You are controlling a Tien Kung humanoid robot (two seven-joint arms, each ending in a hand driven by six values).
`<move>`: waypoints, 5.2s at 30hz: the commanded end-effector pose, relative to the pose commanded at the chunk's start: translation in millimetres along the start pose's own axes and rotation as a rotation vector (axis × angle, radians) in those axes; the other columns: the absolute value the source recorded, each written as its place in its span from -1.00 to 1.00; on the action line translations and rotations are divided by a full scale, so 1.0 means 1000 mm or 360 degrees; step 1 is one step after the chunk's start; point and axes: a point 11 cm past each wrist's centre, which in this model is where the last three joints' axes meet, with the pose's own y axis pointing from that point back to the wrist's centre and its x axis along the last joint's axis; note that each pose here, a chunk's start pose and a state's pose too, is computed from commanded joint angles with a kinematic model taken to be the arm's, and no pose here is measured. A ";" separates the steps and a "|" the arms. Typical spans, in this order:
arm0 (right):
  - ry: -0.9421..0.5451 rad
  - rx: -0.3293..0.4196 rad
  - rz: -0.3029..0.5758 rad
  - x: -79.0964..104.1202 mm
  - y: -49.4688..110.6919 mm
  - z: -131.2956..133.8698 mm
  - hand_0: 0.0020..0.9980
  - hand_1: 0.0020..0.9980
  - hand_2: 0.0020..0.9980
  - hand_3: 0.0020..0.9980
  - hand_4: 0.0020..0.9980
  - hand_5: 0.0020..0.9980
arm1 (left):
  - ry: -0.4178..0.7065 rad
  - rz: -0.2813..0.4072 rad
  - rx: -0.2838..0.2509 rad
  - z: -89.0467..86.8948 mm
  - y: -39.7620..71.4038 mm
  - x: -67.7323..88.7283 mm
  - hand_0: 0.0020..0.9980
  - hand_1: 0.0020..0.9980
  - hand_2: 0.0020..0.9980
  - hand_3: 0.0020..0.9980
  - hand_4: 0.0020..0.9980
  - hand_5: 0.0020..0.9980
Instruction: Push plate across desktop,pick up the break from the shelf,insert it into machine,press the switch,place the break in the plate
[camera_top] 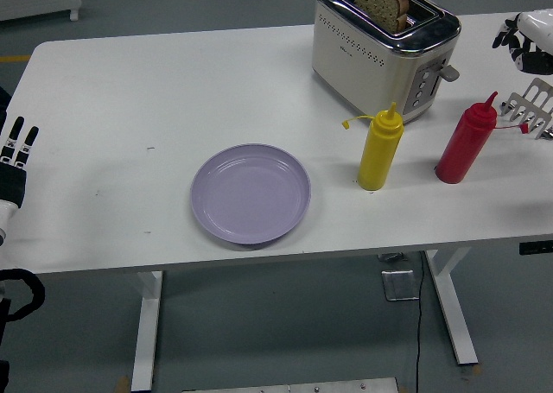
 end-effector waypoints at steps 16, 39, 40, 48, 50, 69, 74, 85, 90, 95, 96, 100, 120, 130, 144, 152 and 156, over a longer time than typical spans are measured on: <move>-0.0705 -0.0017 0.0227 0.047 -0.006 -0.023 0.85 0.76 0.94 1.00 0.60 -0.26 | 0.0002 -0.0007 -0.0006 0.002 -0.001 -0.002 0.63 0.74 0.89 0.61 0.21 1.00; -0.0770 0.0036 0.0170 0.068 -0.071 -0.131 0.71 0.60 0.56 0.74 0.69 -0.19 | -0.0014 0.0006 0.0025 -0.003 0.002 0.003 0.63 0.74 0.89 0.62 0.21 1.00; -0.0751 0.0025 0.0167 0.067 -0.074 -0.133 0.71 0.60 0.56 0.74 0.69 -0.19 | -0.0015 0.0005 0.0027 -0.003 0.002 0.003 0.63 0.74 0.89 0.62 0.21 1.00; -0.0667 -0.0059 0.0158 0.063 -0.085 -0.138 0.63 0.51 0.46 0.70 0.69 -0.20 | -0.0022 0.0001 0.0036 -0.005 0.002 0.002 0.64 0.75 0.89 0.62 0.21 1.00; -0.0638 -0.0083 0.0161 0.062 -0.086 -0.138 0.63 0.51 0.46 0.70 0.69 -0.20 | -0.0025 -0.0003 0.0039 -0.006 0.002 0.001 0.64 0.75 0.89 0.62 0.21 1.00; -0.0677 -0.0144 0.0055 0.043 -0.097 -0.158 0.41 0.35 0.34 0.59 0.68 -0.17 | -0.0030 -0.0017 0.0036 -0.005 0.000 -0.002 0.63 0.74 0.89 0.62 0.21 1.00; -0.0670 -0.0172 0.0049 0.039 -0.098 -0.157 0.38 0.33 0.32 0.58 0.68 -0.15 | -0.0030 -0.0020 0.0035 -0.005 -0.001 -0.003 0.63 0.74 0.89 0.62 0.21 1.00; -0.0693 -0.0185 0.0034 0.030 -0.099 -0.155 0.21 0.23 0.25 0.49 0.60 -0.21 | -0.0029 -0.0022 0.0032 -0.004 -0.002 -0.004 0.63 0.74 0.89 0.60 0.21 1.00; -0.0685 -0.0155 0.0037 0.030 -0.100 -0.163 0.11 0.16 0.19 0.44 0.54 -0.27 | -0.0030 -0.0025 0.0027 -0.003 -0.003 -0.005 0.63 0.74 0.89 0.60 0.21 1.00; -0.0660 -0.0122 0.0053 0.031 -0.102 -0.172 -0.02 0.05 0.11 0.34 0.28 -0.47 | -0.0028 -0.0026 0.0029 -0.003 -0.003 -0.005 0.63 0.74 0.88 0.59 0.21 1.00; -0.0655 -0.0118 0.0056 0.031 -0.102 -0.174 -0.02 0.05 0.11 0.34 0.28 -0.47 | -0.0028 -0.0027 0.0029 -0.003 -0.003 -0.005 0.63 0.74 0.88 0.59 0.21 1.00; -0.0631 -0.0108 0.0054 0.029 -0.103 -0.178 -0.08 0.01 0.08 0.29 0.19 -0.54 | -0.0026 -0.0030 0.0030 -0.003 -0.003 -0.006 0.63 0.74 0.89 0.59 0.21 1.00; -0.0512 -0.0072 0.0061 0.021 -0.103 -0.189 -0.32 -0.19 -0.03 0.10 -0.05 -0.72 | -0.0030 -0.0033 0.0040 -0.006 -0.004 -0.007 0.63 0.74 0.88 0.58 0.20 1.00; -0.0387 -0.0004 0.0251 0.042 -0.102 -0.195 -0.44 -0.30 -0.16 0.01 -0.43 -0.91 | -0.0034 -0.0028 0.0047 -0.007 -0.003 -0.006 0.63 0.74 0.88 0.58 0.20 1.00; -0.0355 0.0112 0.0513 0.088 -0.094 -0.198 -0.44 -0.33 -0.20 -0.01 -0.49 -0.91 | -0.0040 -0.0012 0.0058 -0.009 0.000 -0.001 0.63 0.74 0.88 0.58 0.20 1.00; -0.0511 0.0270 0.0748 0.130 -0.078 -0.209 -0.43 -0.33 -0.20 -0.01 -0.54 -0.95 | -0.0043 -0.0003 0.0054 -0.008 0.002 0.002 0.63 0.74 0.89 0.58 0.20 1.00; -0.0599 0.0357 0.0849 0.153 -0.066 -0.215 -0.44 -0.34 -0.22 -0.02 -0.57 -0.97 | -0.0042 -0.0002 0.0053 -0.008 0.002 0.002 0.63 0.74 0.89 0.58 0.20 1.00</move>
